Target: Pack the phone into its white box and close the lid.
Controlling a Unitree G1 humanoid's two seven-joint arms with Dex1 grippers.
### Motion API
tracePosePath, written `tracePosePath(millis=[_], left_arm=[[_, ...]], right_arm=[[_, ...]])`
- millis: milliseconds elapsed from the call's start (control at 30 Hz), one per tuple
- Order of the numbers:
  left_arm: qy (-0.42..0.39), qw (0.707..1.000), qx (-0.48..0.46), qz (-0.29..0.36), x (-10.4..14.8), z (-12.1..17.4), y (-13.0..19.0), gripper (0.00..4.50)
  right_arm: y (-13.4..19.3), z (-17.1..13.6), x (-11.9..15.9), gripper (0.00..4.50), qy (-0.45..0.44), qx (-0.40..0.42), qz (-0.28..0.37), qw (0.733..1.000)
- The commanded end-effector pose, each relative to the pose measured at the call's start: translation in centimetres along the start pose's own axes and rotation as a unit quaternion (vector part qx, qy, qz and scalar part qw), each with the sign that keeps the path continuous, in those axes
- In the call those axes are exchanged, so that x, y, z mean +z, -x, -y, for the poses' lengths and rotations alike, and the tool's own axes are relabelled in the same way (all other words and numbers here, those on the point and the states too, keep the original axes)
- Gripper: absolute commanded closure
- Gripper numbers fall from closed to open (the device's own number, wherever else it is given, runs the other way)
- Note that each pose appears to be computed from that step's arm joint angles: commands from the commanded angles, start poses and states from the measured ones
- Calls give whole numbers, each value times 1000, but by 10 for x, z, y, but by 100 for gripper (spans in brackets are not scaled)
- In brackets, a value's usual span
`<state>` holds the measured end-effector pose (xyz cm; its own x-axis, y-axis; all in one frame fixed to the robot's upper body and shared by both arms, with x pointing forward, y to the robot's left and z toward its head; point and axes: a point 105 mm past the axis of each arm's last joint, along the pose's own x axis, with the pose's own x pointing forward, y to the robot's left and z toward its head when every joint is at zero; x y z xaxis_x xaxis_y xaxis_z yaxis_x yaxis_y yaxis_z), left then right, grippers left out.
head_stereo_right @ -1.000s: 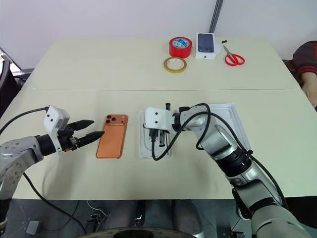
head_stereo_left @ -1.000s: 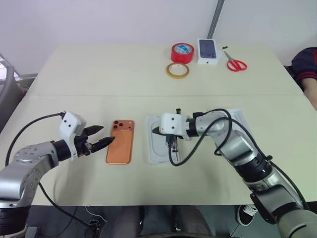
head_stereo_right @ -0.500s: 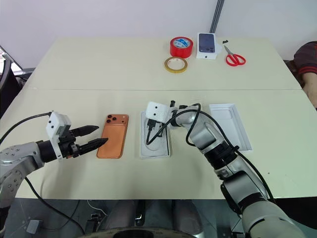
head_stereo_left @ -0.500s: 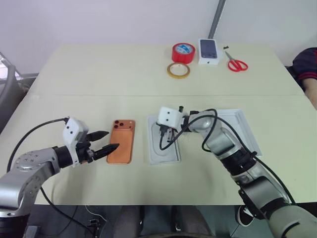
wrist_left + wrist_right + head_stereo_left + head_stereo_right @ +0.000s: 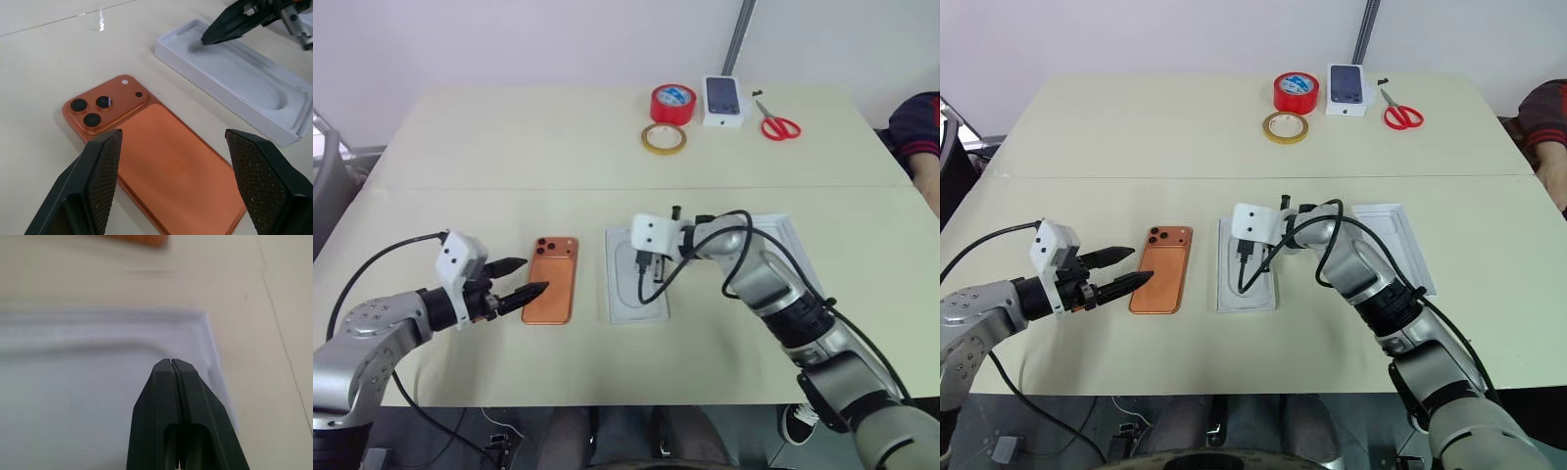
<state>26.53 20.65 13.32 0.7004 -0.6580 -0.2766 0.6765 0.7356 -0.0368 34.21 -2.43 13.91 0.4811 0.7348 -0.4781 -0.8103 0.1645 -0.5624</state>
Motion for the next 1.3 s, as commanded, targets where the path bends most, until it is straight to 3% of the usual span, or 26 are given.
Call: tracePosePath(millis=[33, 100, 367, 633, 967, 1300], left_arm=[[69, 994, 89, -1, 1, -32, 14, 43], [101, 988, 116, -14, -4, -40, 18, 4], [202, 970, 101, -86, -21, -33, 11, 4], [271, 939, 15, -212, -47, 7, -3, 4], [311, 930, -65, -187, -42, 44, -25, 4], [346, 925, -78, -137, -26, 44, -36, 4]], right_arm=[[1, -7, 32, 450, 4, 3, 57, 998], [-7, -17, 36, 450, 18, 13, 49, 999], [-36, -41, 40, 450, 64, 93, -4, 994], [-54, -50, 35, 450, 154, 128, -52, 978], [-55, -53, 38, 450, 158, 132, -42, 978], [-55, -54, 37, 450, 143, 128, -39, 981]])
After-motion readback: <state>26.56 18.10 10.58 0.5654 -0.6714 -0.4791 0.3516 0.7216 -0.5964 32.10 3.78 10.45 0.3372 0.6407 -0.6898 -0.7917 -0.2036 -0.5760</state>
